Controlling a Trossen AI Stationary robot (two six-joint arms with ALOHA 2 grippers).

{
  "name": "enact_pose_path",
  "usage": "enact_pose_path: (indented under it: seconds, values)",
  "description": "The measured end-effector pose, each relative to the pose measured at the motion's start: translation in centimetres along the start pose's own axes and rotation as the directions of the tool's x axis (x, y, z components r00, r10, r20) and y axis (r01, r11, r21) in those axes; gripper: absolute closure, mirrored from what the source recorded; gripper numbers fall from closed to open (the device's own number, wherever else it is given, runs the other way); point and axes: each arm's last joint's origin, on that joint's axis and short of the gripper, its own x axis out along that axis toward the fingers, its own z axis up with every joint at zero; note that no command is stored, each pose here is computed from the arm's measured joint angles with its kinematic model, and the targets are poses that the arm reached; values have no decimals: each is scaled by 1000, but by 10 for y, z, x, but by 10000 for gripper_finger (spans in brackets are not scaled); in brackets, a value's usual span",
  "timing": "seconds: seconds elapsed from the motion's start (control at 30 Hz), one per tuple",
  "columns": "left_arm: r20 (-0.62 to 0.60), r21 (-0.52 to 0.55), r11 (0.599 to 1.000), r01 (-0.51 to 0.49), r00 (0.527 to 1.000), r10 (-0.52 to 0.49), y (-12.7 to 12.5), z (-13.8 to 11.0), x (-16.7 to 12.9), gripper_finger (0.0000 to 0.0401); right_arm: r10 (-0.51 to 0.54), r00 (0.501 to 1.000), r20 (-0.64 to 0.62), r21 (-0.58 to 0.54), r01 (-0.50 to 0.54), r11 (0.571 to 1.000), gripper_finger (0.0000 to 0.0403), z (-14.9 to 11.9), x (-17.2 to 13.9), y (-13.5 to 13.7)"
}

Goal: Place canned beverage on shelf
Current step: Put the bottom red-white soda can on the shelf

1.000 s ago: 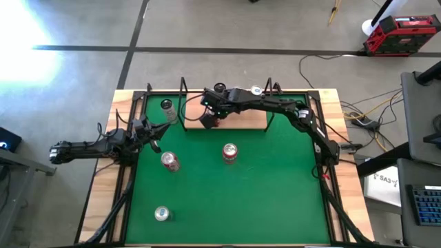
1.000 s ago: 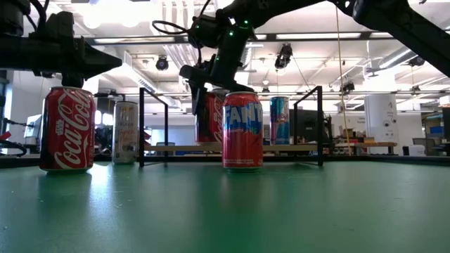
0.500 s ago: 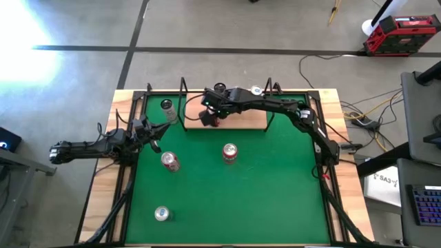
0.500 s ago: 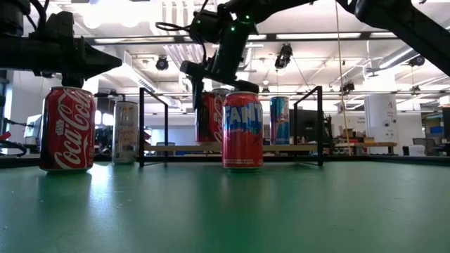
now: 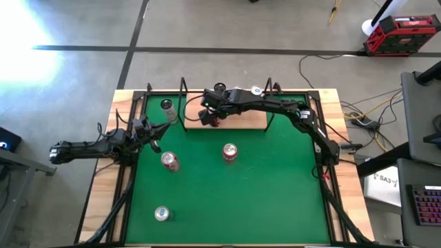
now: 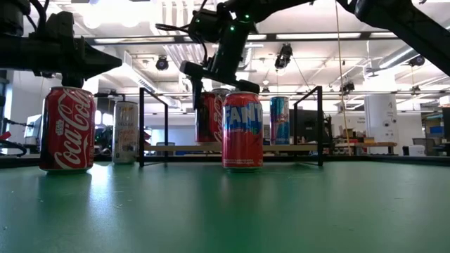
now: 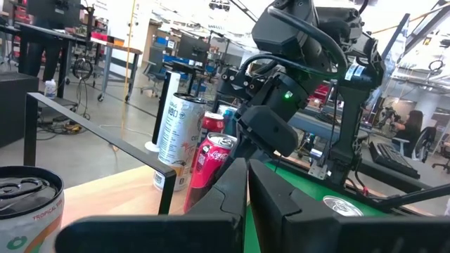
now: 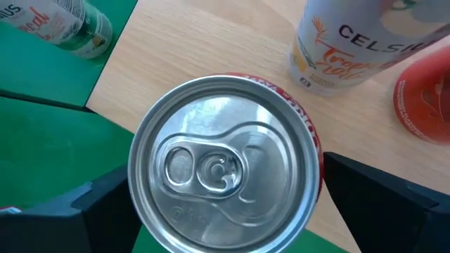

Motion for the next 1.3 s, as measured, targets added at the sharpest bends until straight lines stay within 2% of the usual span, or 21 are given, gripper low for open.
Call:
enact_pose_path:
  seconds: [0.17, 0.4, 0.53, 0.8, 1.1, 1.3]
  values:
    - [0, 0, 1000, 0, 1000, 0, 0, 0, 0, 401, -4, 1000, 8, -3, 4, 1000, 33, -1, 0, 1]
    - [0, 0, 1000, 0, 1000, 0, 0, 0, 0, 401, -11, 1000, 23, 1, 11, 1000, 103, -6, -2, 6]
    - [0, 0, 1000, 0, 1000, 0, 0, 0, 0, 401, -6, 1000, 21, 19, 6, 1000, 104, -9, -2, 9]
    - [0, 0, 1000, 0, 1000, 0, 0, 0, 0, 401, -47, 998, 41, 168, 40, 985, 104, -14, -4, 11]
    - [0, 0, 1000, 0, 1000, 0, 0, 0, 0, 401, -174, 984, 35, 313, 155, 937, 97, -24, -6, 5]
    - [0, 0, 1000, 0, 1000, 0, 0, 0, 0, 401, -230, 973, 6, 413, 207, 887, 95, -27, -10, 0]
